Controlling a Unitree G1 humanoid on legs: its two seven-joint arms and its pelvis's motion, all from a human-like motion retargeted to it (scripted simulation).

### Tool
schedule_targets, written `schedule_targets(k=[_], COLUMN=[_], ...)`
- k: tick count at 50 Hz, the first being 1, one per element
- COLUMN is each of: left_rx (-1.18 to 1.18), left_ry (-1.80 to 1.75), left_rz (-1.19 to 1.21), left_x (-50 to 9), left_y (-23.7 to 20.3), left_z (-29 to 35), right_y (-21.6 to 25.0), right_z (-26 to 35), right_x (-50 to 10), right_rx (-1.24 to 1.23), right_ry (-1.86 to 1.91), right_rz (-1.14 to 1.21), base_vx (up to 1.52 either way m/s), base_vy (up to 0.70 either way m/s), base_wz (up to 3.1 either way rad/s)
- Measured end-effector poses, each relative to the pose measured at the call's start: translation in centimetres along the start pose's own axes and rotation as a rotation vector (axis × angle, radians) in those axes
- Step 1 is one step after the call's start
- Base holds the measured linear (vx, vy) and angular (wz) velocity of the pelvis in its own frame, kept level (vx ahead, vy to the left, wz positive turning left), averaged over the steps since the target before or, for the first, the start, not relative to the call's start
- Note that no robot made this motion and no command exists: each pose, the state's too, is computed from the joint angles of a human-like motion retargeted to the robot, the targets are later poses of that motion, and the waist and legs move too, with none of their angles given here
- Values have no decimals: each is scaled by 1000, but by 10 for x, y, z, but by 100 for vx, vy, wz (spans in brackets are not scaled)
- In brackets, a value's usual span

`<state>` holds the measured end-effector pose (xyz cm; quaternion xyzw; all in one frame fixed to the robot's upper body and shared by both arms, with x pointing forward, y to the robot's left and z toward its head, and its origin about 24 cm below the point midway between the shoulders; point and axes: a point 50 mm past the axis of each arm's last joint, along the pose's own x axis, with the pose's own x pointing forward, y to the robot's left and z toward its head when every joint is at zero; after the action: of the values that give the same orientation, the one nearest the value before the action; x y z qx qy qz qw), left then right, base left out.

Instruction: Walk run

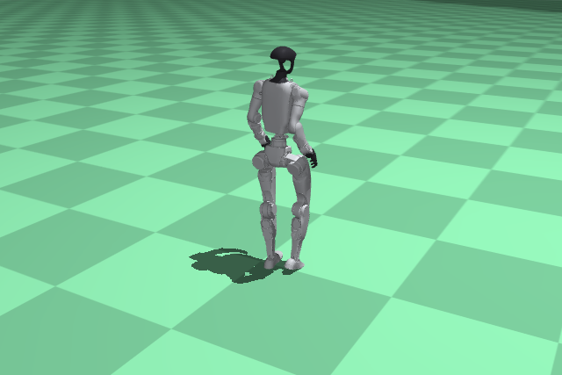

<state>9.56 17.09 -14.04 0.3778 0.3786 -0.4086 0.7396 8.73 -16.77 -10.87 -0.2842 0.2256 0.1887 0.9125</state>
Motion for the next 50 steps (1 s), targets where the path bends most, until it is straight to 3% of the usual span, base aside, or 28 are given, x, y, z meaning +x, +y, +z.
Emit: schedule_targets(k=[15,22,30,40,50], left_rx=[-95,-223,-6,-44,-106], left_ry=[-19,-4,-28,-43,-47], left_rz=[-15,-94,-4,204,156], left_x=[-3,0,-2,-7,-4], left_y=[-16,-35,-5,-2,-4], left_z=[-4,-5,2,5,7], right_y=[0,-2,-3,8,12], right_z=[5,4,-3,-14,-19], right_x=[2,4,5,-4,-7], right_rx=[-95,21,-127,-113,-81], right_ry=[-13,9,55,117,151], right_rz=[78,75,183,245,297], base_vx=[69,87,68,56,64], base_vy=[-12,-24,-24,-11,0], base_wz=[38,49,36,-48,-41])
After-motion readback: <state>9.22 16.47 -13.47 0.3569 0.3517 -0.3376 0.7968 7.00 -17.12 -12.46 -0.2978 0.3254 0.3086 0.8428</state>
